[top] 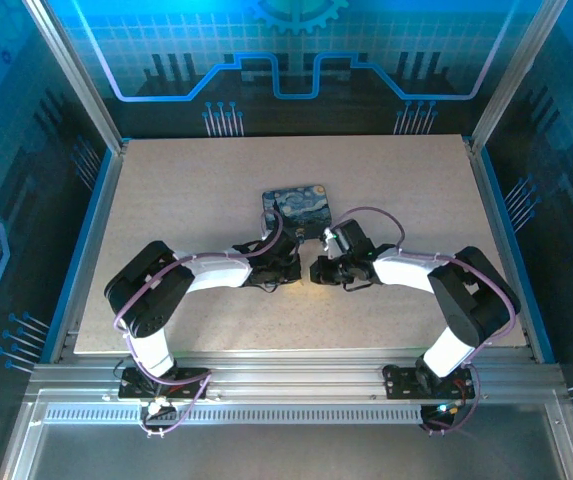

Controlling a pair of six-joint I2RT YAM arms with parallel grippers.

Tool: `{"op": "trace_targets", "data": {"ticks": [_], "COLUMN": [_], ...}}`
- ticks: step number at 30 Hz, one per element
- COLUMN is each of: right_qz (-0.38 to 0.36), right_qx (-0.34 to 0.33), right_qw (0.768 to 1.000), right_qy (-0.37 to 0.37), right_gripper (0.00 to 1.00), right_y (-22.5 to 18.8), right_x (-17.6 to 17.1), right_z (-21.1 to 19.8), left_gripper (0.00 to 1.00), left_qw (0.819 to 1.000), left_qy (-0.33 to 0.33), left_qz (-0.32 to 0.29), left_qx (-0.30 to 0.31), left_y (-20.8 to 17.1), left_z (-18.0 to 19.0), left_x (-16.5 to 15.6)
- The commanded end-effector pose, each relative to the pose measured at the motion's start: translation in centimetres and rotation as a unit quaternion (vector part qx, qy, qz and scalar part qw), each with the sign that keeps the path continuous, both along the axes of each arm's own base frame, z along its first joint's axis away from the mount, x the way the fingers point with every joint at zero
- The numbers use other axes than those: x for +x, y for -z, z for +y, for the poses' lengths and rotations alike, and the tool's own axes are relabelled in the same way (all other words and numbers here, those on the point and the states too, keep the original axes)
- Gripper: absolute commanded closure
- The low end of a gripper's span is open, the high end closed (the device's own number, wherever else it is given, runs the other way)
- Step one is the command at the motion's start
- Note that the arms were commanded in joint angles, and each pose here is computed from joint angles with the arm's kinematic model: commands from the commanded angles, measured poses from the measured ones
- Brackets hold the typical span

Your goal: Unlock a padlock with a key

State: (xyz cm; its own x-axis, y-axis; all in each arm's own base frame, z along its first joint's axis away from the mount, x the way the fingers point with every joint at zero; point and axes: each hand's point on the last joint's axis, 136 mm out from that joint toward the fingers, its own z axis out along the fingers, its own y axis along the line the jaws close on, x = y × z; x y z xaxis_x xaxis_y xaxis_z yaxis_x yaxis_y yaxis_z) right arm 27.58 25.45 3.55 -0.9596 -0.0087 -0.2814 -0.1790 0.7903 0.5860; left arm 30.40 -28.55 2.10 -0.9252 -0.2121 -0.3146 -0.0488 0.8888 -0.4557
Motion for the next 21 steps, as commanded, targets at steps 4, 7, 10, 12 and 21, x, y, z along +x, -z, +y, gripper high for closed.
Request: {"op": "trace_targets", "data": {"ticks": [4, 7, 10, 12, 21], "right_qz": [0.042, 0.061, 0.081, 0.094, 0.114], "right_qx": [0.07, 0.084, 0.088, 0.086, 0.084], "right_qw": [0.996, 0.993, 0.99, 0.988, 0.983], "right_qy": [0.041, 0.061, 0.077, 0.087, 0.113], "right_gripper": [0.82, 0.77, 0.76, 0.76, 0.75], "right_y": [-0.7, -0.3, 0.4, 0.9, 1.7], "right_x": [0.6, 0.8, 0.9, 0.9, 0.8], "right_z": [0.8, 0.7, 0.6, 0.5, 0.0], "left_gripper": [1.0, 1.0, 1.0, 1.0, 1.0], "left_qw": [0.999, 0.998, 0.997, 0.995, 0.988], "left_qy": [0.037, 0.049, 0.064, 0.078, 0.133], "left_qz": [-0.027, -0.04, -0.048, -0.054, -0.082], "left_qx": [0.003, -0.001, -0.001, -0.002, 0.015], "left_y": [0.5, 0.2, 0.2, 0.1, -0.8], "left_z": [-0.4, -0.5, -0.7, -0.9, -1.0], "left_x": [-0.3, -0.3, -0.5, -0.6, -1.3]}}
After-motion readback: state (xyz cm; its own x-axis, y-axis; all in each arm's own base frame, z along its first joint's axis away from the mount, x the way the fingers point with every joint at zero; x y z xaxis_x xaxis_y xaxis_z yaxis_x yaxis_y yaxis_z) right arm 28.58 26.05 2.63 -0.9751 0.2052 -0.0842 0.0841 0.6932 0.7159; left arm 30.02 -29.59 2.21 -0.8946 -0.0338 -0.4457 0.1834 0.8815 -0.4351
